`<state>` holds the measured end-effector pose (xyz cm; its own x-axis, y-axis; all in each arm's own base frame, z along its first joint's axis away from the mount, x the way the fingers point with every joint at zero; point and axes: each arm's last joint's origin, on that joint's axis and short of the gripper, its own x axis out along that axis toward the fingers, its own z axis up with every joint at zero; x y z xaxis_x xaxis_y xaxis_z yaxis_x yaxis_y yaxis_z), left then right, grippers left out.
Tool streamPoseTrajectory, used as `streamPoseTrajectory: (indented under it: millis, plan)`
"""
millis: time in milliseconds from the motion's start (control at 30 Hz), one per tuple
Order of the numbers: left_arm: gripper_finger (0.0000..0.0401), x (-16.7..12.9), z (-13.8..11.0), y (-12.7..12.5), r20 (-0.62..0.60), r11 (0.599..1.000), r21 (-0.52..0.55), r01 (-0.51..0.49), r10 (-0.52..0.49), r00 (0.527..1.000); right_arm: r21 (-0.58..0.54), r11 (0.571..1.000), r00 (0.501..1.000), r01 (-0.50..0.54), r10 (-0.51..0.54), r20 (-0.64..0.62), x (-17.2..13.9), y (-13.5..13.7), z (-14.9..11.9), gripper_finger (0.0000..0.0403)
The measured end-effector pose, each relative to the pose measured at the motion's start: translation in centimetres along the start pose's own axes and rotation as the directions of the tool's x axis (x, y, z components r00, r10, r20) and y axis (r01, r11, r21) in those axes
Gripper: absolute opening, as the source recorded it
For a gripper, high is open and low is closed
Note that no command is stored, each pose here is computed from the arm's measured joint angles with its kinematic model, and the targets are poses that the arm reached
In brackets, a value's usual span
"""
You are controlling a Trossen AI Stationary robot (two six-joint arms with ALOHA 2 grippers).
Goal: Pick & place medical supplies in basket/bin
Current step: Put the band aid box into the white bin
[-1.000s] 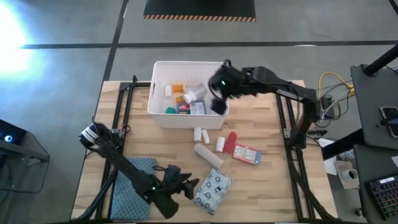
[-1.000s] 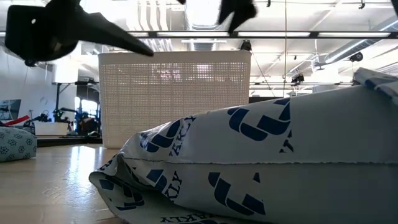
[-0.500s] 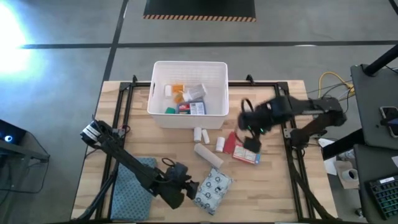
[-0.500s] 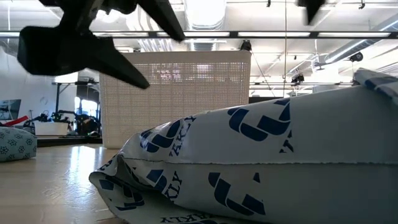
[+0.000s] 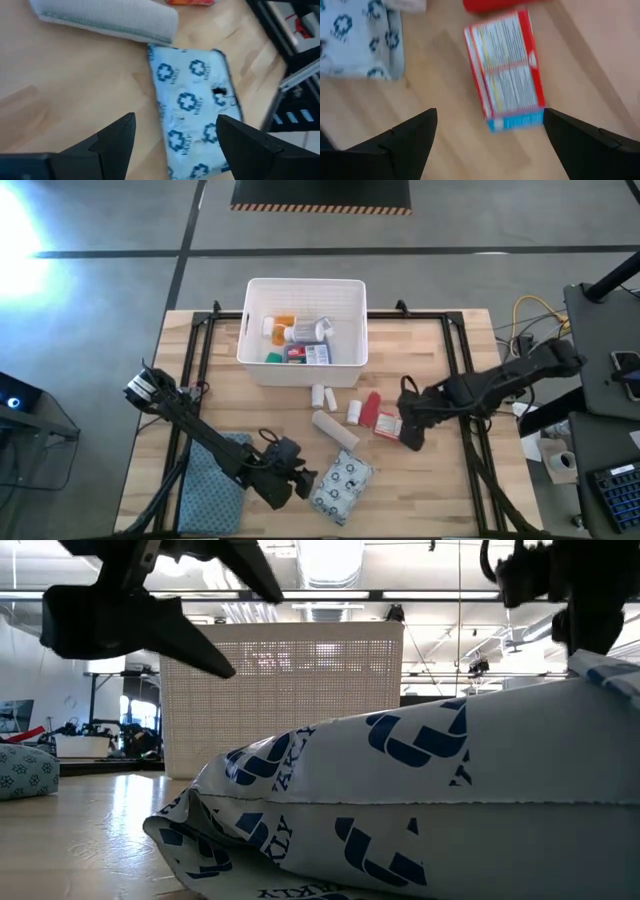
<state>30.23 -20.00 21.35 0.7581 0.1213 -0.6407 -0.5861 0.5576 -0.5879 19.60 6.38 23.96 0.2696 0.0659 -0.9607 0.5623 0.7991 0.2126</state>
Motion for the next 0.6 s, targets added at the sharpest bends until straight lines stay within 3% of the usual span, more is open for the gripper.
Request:
streamPoseTrajectory:
  millis: [100,333,600]
  plan:
    - [0.0255,0.0,0.0,-0.2,-0.007,1.0,-0.003,0.015,-0.015,1.0,-0.019,1.0,0.999,0.004,-0.003,0.044,1.8,-1.1,0.0,0.0352]
    - [0.0255,0.1,0.1,-0.3,-0.051,0.999,0.028,0.034,-0.032,0.998,-0.045,0.997,0.998,0.066,-0.066,0.001,5.6,-4.1,-0.7,0.0352]
    - [0.0255,0.1,0.2,-0.3,-0.051,0.999,0.026,0.035,-0.034,0.998,-0.095,0.995,0.999,0.009,-0.004,0.051,7.4,-4.4,-1.0,0.0352]
